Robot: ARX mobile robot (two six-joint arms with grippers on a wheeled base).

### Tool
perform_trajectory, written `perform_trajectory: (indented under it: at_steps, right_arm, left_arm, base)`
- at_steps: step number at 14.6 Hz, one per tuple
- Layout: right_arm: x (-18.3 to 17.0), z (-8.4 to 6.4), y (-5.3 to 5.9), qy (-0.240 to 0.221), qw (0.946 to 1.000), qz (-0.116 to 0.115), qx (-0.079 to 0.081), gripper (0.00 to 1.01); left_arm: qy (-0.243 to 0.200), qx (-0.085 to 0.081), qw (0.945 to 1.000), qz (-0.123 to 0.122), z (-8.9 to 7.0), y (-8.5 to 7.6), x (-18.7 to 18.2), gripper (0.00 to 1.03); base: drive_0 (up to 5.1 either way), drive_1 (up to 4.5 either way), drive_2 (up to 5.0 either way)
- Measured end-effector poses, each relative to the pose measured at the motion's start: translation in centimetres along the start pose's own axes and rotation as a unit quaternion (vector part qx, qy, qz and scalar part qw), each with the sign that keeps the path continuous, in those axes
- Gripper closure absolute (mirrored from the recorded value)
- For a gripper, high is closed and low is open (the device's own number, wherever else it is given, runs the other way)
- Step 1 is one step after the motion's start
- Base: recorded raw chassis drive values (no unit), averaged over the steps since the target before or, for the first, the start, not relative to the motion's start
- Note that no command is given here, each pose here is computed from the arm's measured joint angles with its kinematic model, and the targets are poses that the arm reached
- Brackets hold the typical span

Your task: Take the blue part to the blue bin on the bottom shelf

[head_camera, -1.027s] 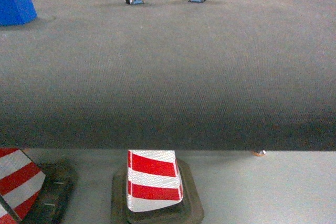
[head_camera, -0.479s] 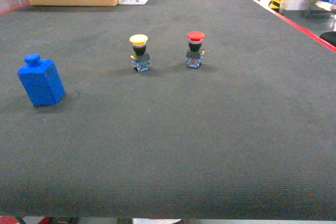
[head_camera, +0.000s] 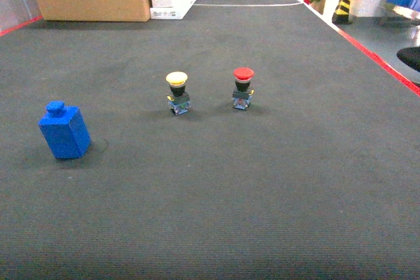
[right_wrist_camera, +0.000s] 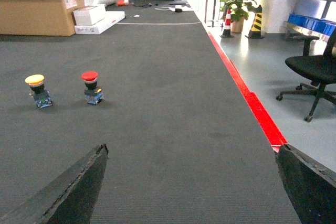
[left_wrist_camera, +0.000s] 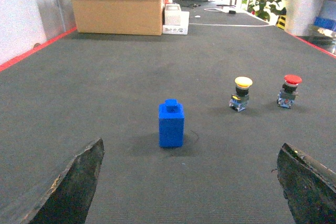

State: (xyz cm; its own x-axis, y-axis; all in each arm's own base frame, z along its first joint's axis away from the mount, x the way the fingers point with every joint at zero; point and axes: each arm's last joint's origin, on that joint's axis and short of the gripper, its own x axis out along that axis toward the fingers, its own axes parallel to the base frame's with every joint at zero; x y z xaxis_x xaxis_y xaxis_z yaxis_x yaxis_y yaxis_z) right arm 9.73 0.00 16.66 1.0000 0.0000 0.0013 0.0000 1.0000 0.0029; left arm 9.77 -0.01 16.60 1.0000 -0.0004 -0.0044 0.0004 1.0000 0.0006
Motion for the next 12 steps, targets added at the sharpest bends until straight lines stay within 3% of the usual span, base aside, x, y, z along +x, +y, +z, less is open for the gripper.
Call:
perform_trajectory:
  at_steps: [6,7,8,12]
  right_arm:
    - [0.0,0.0,0.0,0.000,1.0000,0.000,0.000,0.03]
    - [0.0,0.0,0.0,0.000,1.0000,0.000,0.000,0.03]
    - [0.0,0.0,0.0,0.000,1.0000,0.000,0.000,0.03]
    - [0.0,0.0,0.0,0.000,1.0000,0.000,0.000,0.03]
  left_arm:
    - [0.000,0.000,1.0000,0.000,0.0,0.0,0.0,0.05]
    - [0.010,-0.003,0.9999,0.003,-0.1,0.0,0.0,0.05]
    - [0.046,-0.022,0.9985,0.022,-0.6,-0.3,0.7,0.05]
    - [0.059,-0.031,0.9978,0.006,-1.3,-1.0,8.7,0.05]
  base:
    - [0.0,0.00,0.0]
    - [0.0,0.00,0.0]
    - [0.0,0.00,0.0]
    - [0.0,0.00,0.0]
